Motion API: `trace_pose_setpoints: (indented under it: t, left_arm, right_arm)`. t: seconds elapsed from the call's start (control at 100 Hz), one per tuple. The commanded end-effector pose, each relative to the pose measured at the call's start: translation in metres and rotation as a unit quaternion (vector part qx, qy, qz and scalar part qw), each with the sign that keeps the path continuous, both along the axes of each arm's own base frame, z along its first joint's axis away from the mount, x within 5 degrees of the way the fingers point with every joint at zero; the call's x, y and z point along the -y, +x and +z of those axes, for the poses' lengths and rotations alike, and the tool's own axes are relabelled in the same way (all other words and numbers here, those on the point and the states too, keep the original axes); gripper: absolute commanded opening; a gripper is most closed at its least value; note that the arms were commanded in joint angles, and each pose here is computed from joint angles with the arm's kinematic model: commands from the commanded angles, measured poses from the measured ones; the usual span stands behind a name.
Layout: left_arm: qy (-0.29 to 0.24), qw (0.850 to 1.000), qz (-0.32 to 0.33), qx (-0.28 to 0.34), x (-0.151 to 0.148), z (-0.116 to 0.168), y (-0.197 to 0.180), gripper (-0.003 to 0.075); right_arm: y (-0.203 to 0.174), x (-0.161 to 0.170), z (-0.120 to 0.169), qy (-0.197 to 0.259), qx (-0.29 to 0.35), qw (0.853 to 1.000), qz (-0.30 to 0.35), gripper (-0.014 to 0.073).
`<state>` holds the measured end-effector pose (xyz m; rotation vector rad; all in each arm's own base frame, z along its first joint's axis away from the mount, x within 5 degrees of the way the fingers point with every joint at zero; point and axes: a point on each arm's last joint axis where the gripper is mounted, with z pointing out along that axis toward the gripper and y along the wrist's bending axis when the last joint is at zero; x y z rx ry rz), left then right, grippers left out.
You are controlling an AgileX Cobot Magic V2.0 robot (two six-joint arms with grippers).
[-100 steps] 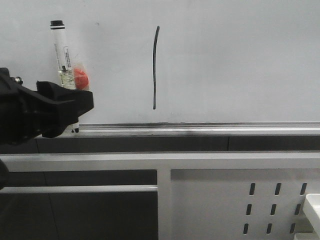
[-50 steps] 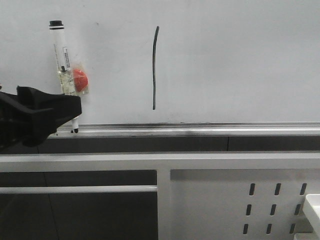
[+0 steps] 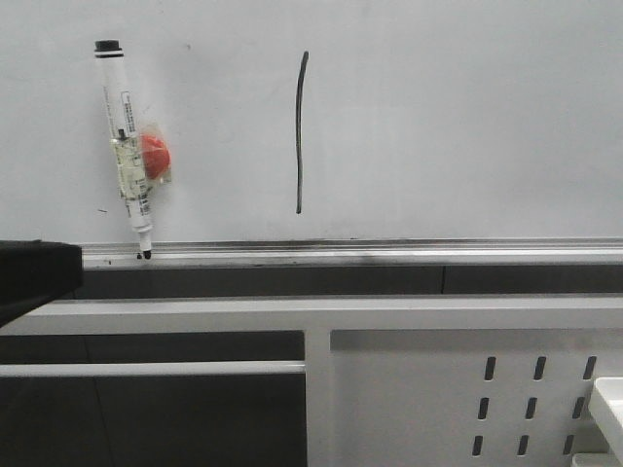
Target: Write number 1 on whiteboard
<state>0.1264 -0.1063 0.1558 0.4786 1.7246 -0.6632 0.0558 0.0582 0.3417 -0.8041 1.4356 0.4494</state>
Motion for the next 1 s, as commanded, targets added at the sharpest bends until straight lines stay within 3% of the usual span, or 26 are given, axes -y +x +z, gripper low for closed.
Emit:
trace_pose_setpoints:
  t: [0.0, 0.14, 0.26, 0.56, 0.85, 0.99]
  left_arm:
    - [-0.084, 0.992, -0.004, 0.089, -0.002, 0.024, -0.003, -0.0020]
    - [-0.076, 0.993, -0.023, 0.085, -0.003, 0.020, -0.011, -0.0020]
    - [-0.070, 0.992, -0.060, 0.086, 0.001, 0.019, -0.016, -0.0020]
    - [-0.076, 0.988, -0.087, 0.103, 0.004, 0.025, -0.020, -0.0020]
    - [-0.139, 0.974, -0.108, 0.143, 0.000, 0.049, -0.031, -0.0020]
    - [-0.181, 0.971, -0.109, 0.115, -0.003, 0.055, -0.034, -0.0020]
  right_arm:
    - [-0.006, 0.008, -0.014, 0.054, 0.064, 0.996, -0.011, -0.0056]
    - [-0.008, 0.011, -0.068, 0.044, 0.052, 0.998, -0.012, -0.0056]
    - [-0.008, 0.012, -0.090, 0.057, 0.066, 0.996, -0.015, -0.0056]
    - [-0.008, 0.012, -0.093, 0.069, 0.078, 0.994, -0.017, -0.0056]
    - [-0.008, 0.012, -0.093, 0.069, 0.078, 0.994, -0.017, -0.0056]
    - [-0.008, 0.012, -0.093, 0.069, 0.077, 0.995, -0.017, -0.0056]
